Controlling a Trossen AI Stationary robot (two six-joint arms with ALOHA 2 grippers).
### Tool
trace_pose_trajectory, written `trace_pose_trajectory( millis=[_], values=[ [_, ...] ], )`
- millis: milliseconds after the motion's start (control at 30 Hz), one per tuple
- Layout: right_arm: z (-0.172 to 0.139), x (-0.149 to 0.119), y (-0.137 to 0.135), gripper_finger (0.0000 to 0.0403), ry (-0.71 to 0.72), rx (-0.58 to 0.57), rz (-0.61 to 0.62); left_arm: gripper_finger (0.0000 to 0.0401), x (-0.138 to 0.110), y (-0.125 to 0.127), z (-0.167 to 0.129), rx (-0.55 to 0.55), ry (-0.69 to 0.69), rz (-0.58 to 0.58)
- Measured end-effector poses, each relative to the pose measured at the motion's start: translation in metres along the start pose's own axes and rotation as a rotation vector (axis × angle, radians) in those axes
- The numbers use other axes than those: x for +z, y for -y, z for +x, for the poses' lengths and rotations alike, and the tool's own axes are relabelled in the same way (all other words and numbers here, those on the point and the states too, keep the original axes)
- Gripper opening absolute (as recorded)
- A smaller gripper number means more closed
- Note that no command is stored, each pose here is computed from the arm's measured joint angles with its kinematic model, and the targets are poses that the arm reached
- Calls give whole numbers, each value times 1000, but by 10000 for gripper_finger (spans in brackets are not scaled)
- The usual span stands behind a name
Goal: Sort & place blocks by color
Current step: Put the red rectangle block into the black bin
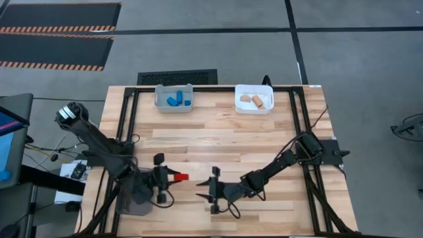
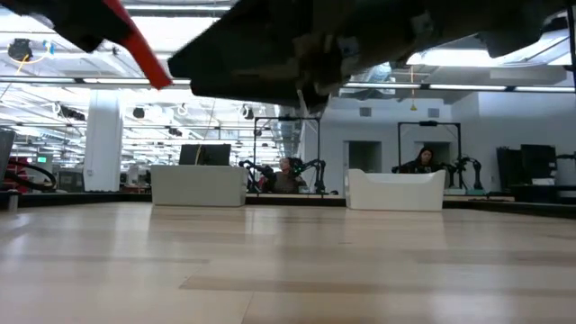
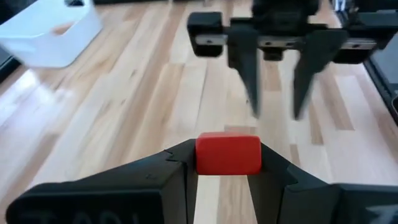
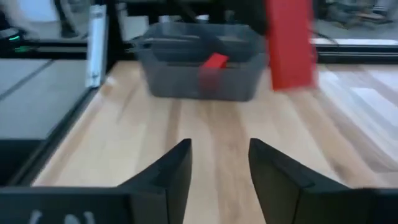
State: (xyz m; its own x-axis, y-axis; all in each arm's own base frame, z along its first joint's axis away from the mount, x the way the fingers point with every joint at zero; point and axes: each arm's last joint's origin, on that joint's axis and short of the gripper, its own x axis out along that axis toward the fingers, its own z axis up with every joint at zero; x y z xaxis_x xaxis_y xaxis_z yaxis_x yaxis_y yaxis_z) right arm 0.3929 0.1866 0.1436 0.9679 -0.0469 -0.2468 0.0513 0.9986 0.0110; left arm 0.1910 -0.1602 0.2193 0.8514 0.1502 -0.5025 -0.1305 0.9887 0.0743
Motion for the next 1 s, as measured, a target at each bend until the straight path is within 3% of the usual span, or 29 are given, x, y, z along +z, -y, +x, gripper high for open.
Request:
trace_pose_trajectory(
  millis=[300, 600, 767, 1000],
  values=[
    [0, -6, 3, 186, -41, -84, 49, 79, 28, -3, -48, 21, -181, 6],
    [0, -6, 4, 165, -45, -90, 61, 79, 48, -5, -90, -135, -512, -87],
    [-1, -8, 4, 161, -62, -117, 70, 79, 40, 2, -99, -242, -671, -106],
    [-1, -10, 4, 161, -72, -126, 76, 79, 6, 7, -93, -264, -867, -160]
  ],
)
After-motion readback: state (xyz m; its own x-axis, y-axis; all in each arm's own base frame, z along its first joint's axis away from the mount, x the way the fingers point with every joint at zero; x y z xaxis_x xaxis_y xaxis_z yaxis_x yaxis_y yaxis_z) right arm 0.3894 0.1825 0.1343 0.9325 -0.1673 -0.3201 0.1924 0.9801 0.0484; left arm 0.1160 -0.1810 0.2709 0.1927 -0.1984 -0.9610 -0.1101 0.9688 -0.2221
